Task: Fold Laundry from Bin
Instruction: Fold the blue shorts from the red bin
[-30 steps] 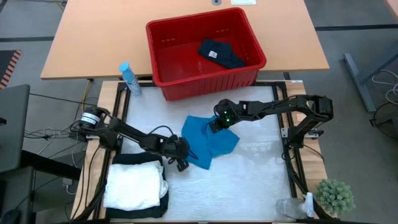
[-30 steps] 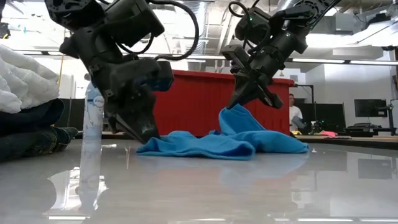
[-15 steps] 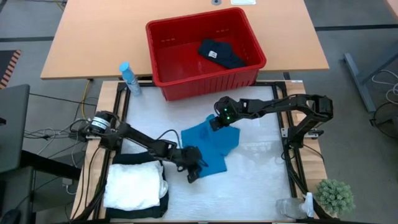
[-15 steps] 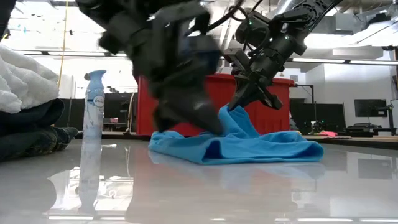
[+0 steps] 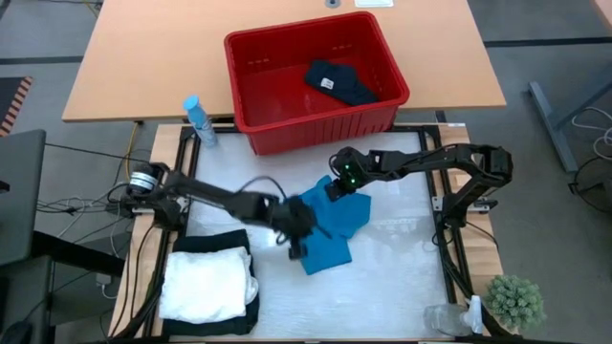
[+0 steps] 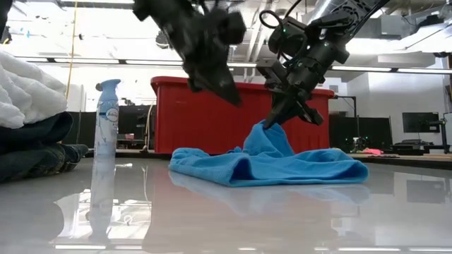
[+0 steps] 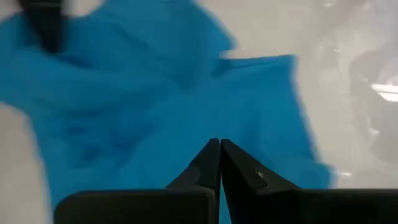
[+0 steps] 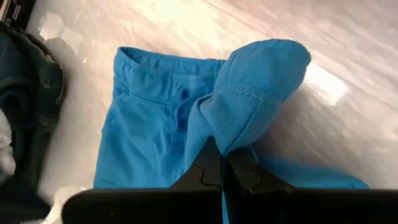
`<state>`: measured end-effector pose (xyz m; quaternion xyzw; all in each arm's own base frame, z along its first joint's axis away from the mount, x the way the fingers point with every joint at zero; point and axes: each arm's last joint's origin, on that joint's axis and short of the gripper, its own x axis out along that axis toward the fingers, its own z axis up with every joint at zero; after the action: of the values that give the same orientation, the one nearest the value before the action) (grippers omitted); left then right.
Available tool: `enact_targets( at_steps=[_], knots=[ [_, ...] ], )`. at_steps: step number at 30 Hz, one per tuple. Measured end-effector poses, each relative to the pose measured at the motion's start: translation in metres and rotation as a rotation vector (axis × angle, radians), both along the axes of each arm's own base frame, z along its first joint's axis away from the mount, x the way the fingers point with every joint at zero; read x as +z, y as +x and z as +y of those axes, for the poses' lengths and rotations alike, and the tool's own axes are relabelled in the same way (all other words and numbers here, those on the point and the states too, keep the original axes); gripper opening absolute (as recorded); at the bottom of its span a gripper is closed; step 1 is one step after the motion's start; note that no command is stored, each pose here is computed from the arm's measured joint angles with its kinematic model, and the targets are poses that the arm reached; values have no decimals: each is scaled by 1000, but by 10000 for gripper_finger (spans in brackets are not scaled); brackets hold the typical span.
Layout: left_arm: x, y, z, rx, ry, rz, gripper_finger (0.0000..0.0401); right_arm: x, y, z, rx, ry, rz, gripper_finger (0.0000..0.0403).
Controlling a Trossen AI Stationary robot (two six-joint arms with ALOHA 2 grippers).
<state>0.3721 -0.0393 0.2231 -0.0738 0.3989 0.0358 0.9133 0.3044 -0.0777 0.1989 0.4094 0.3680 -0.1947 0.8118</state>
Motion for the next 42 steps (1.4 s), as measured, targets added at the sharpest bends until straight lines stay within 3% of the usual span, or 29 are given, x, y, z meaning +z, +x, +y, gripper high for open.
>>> enact_targets(
  at_steps=[7, 13, 26, 34, 42],
  knots=[
    [-22, -8, 75, 83, -16, -40, 0, 0, 0, 2, -1, 7, 4, 19],
    [-32, -17, 110, 93, -84, -66, 0, 0, -1, -2, 10, -15, 3, 19],
    [-80, -5, 127, 68, -183, 11, 0, 0, -3, -8, 35, -47, 7, 19],
    [-85, -13, 146, 114, -94, 76, 0, 2, 0, -5, -6, -4, -3, 19],
    [-86, -19, 157, 67, -62, 97, 0, 24, 14, 6, 96, 16, -90, 19]
  ],
)
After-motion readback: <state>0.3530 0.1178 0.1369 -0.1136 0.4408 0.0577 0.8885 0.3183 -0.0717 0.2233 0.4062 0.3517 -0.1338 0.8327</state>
